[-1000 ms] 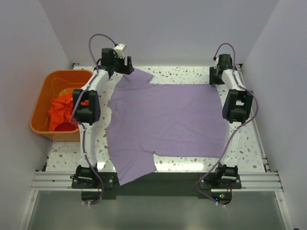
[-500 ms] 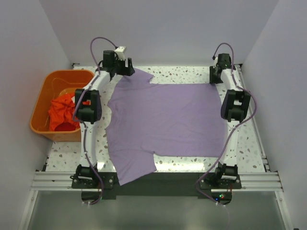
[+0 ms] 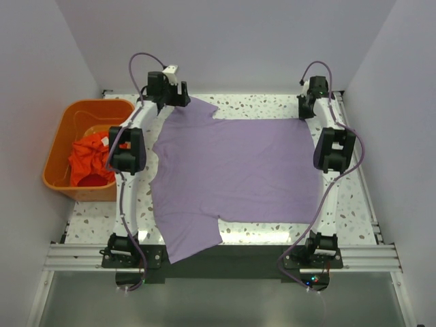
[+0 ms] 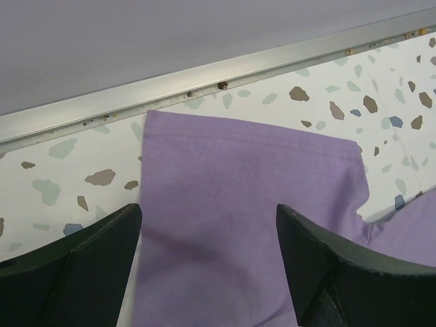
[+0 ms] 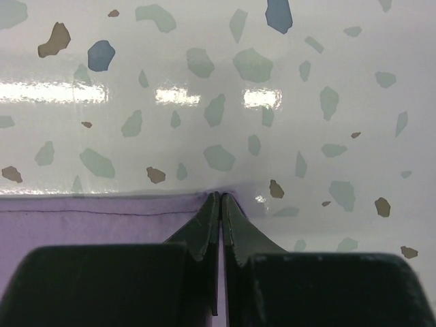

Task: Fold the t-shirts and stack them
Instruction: Flatten the tshirt out

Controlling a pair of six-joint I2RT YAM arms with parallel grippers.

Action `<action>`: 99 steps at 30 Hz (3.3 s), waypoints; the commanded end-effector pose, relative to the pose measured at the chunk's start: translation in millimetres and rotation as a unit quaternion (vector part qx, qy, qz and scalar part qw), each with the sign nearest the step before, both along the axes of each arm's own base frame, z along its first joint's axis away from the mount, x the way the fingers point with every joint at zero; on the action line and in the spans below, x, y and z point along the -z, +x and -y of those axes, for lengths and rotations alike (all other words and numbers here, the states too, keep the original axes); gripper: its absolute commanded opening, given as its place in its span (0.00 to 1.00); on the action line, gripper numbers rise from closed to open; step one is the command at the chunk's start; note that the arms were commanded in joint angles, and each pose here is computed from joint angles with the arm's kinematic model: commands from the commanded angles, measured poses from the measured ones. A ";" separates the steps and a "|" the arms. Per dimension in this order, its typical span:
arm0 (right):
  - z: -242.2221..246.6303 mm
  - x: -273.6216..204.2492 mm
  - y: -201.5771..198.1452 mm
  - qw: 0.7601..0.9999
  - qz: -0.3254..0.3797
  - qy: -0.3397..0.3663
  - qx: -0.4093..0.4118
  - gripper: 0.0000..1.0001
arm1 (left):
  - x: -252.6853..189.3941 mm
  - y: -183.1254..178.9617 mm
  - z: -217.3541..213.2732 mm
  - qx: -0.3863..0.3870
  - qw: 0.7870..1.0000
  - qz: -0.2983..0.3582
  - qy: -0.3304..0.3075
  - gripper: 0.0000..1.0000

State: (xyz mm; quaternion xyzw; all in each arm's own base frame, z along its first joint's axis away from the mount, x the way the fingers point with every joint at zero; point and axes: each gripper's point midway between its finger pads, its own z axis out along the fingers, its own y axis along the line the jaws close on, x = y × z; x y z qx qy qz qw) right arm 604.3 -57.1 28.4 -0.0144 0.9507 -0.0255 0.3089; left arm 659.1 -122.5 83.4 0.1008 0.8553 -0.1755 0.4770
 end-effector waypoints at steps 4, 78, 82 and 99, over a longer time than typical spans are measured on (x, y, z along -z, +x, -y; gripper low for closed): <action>-5.6 -22.1 -4.9 1.000 0.022 0.004 -0.017 0.00 | -5.1 24.1 -18.0 -0.037 0.999 0.035 0.019 0.83; -6.9 7.6 -14.1 1.000 -0.021 0.018 0.009 0.00 | 38.4 35.2 -26.9 -0.042 0.998 0.019 0.052 0.73; -6.9 2.7 -12.3 1.000 -0.015 0.017 0.008 0.00 | 43.3 36.6 -16.3 -0.029 0.999 0.018 0.023 0.64; -10.2 -59.1 7.5 0.996 0.081 0.024 -0.012 0.00 | -70.6 33.9 0.2 0.036 0.987 0.152 -0.038 0.00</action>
